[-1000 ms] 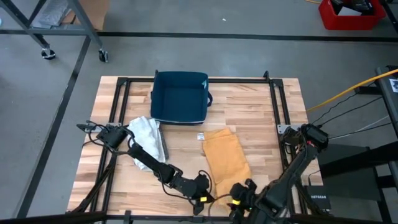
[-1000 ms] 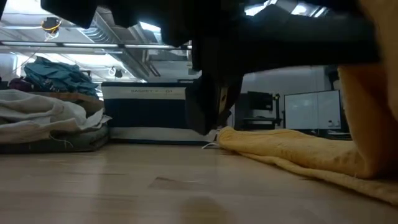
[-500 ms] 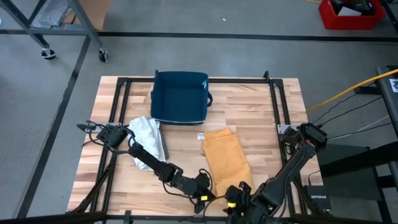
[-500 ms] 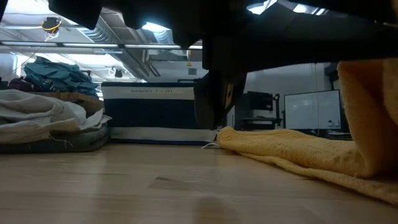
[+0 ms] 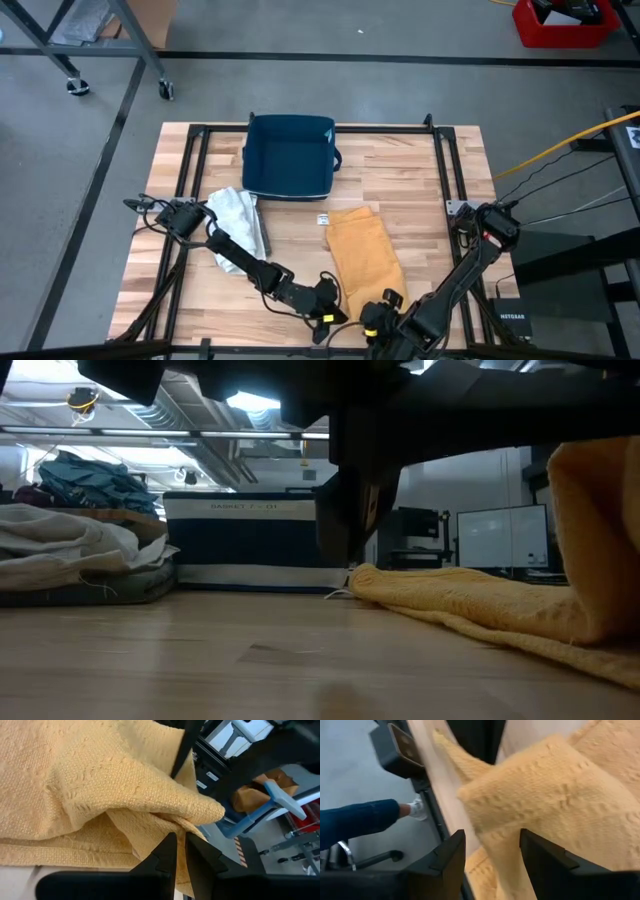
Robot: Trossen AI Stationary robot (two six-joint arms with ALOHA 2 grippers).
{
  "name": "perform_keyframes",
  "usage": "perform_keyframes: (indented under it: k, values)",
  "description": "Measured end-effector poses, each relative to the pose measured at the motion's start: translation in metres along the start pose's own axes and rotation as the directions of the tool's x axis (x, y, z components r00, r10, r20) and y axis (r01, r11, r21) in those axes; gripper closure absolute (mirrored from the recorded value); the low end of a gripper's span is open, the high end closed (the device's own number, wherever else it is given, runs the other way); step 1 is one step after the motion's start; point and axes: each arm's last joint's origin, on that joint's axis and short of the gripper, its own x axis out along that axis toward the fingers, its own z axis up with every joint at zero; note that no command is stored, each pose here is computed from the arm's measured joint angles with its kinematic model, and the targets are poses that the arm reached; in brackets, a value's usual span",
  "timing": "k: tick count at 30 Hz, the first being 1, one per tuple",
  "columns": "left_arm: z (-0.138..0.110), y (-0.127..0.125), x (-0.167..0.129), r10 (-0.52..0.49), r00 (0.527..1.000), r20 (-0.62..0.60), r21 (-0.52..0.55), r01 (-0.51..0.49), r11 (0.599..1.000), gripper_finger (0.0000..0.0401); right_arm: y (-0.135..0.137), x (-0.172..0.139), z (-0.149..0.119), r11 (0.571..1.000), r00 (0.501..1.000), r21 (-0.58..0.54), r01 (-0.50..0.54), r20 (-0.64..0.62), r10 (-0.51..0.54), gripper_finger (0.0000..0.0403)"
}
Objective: Fold towel
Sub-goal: Fold the yellow towel
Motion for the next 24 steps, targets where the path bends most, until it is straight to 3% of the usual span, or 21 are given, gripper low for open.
perform_keyframes:
  k: [7, 15, 24]
  values:
    - [0.0002, -0.0002, 0.0000, -0.002, 1.000, 0.002, -0.001, 0.002, 1.000, 0.0370, -0.0016, 0.0016, -0.0002, 1.000, 0.999, -0.002, 0.026, 0.022, -0.026, 0.0258]
    - [0.0001, -0.0001, 0.0000, -0.001, 1.000, 0.001, -0.001, 0.001, 1.000, 0.0370, 0.0017, 0.0013, -0.0004, 1.000, 1.000, 0.009, -0.008, 0.017, 0.008, 0.0390]
    - [0.0000, 0.0000, 0.0000, 0.000, 1.000, 0.000, 0.000, 0.000, 1.000, 0.0370, 0.0050, 0.0011, -0.0021, 0.997, 0.997, 0.049, -0.054, -0.047, 0.057, 0.0398]
